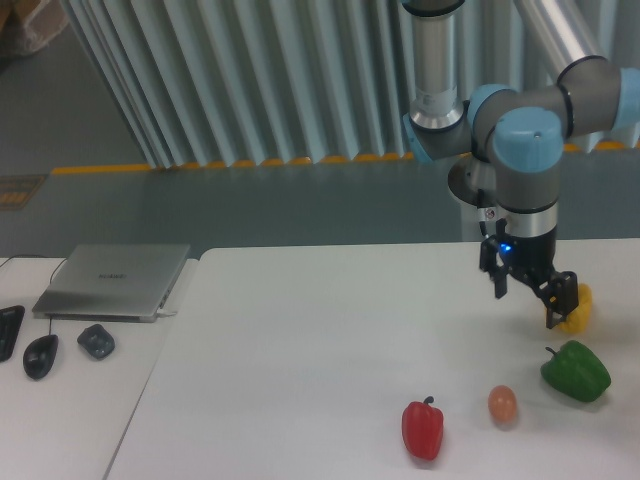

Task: Place the red peppers in a basket
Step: 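Move the open gripper over the red pepper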

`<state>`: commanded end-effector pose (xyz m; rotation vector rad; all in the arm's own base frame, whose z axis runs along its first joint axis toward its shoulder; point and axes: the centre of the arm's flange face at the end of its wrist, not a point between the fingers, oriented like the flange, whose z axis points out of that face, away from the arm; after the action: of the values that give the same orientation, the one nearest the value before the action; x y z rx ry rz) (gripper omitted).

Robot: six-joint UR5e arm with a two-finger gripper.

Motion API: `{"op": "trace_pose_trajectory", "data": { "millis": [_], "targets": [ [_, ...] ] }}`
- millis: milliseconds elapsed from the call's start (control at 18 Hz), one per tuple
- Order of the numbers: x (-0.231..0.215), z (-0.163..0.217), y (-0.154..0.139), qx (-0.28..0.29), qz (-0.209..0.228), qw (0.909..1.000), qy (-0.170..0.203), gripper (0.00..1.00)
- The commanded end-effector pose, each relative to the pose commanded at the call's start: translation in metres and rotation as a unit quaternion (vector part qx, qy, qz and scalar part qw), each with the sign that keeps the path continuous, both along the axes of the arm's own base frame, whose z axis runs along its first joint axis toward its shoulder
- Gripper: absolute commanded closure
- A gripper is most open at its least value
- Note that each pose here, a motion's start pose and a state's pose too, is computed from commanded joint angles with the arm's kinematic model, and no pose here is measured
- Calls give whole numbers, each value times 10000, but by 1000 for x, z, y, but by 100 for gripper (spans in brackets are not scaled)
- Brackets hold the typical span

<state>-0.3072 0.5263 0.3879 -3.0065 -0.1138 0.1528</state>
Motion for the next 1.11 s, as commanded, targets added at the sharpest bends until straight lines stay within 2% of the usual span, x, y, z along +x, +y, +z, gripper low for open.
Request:
{"op": "trace_pose_trajectory", "data": {
  "millis": [167,333,500,722,1111],
  "targets": [
    [12,-7,13,75,692,9975,-126,0],
    [16,-15,35,396,1331,9903,-69,0],
    [21,-20,58,586,1679,9841,-44,0],
    [25,-18,68,664,1798,9814,-69,0],
    [47,-55,93,433,1496,9876,-214,0]
  ]
}}
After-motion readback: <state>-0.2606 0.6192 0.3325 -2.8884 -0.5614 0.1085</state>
